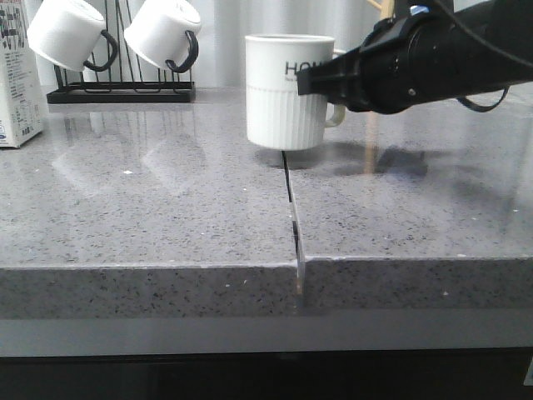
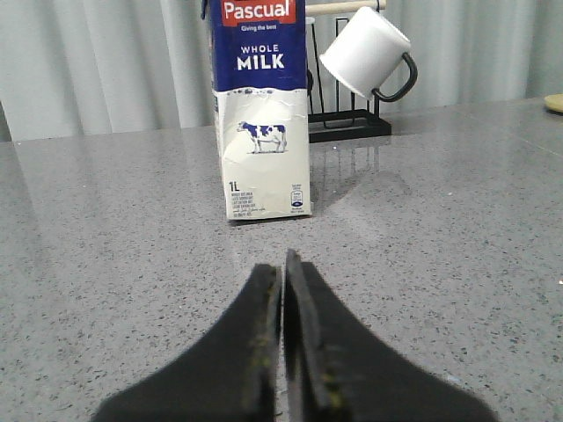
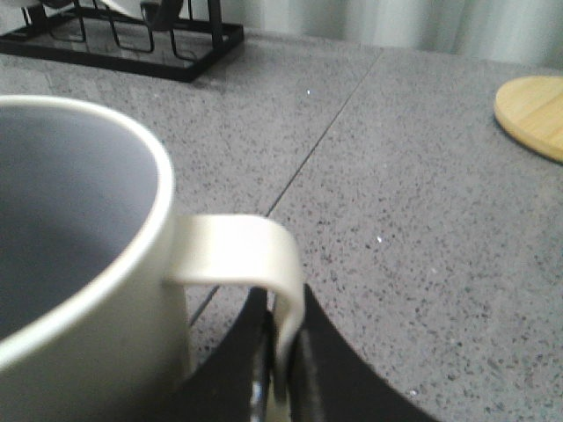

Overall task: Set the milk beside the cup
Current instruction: 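Carry the mug by its handle toward the table centre and set it down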

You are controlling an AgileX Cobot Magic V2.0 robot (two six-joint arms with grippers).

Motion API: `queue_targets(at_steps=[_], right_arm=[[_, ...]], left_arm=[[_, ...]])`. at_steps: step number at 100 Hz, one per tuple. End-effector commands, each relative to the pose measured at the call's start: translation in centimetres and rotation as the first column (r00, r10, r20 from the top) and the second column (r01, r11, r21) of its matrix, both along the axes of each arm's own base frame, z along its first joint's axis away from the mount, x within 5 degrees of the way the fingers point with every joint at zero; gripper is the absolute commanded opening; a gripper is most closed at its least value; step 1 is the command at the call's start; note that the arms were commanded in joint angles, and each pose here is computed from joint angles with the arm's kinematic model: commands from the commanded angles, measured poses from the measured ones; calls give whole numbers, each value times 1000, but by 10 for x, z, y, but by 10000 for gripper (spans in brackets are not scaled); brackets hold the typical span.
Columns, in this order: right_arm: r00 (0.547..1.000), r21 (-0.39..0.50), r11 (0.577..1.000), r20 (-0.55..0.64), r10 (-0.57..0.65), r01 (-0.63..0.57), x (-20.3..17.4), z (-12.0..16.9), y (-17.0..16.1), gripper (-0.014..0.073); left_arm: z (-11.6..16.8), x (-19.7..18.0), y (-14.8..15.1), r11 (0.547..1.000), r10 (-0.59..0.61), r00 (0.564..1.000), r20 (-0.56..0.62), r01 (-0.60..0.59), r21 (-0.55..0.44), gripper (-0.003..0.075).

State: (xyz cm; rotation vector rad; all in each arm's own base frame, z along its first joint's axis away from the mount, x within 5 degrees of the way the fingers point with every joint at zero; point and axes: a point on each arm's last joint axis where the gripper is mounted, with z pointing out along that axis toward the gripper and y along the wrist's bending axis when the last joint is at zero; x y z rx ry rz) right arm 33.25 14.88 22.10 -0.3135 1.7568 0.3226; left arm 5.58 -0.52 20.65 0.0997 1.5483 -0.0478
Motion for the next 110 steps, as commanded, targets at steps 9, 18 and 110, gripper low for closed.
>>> queue_targets(at_steps=[9,18,110], right_arm=[[989,49,999,146,-5,-3,5,24,2,-57],[990,46,999,139,-4,-2,6,21,2,-53],[993,40,999,121,-3,-2,-47,39,-22,201]], left_arm=[[-5,-1,0,1000,-3,998,69,5,-22,-15],[-5,-1,0,1000,-3,998,69,5,-22,-15],[-5,-1,0,1000,-3,998,69,5,-22,-15]])
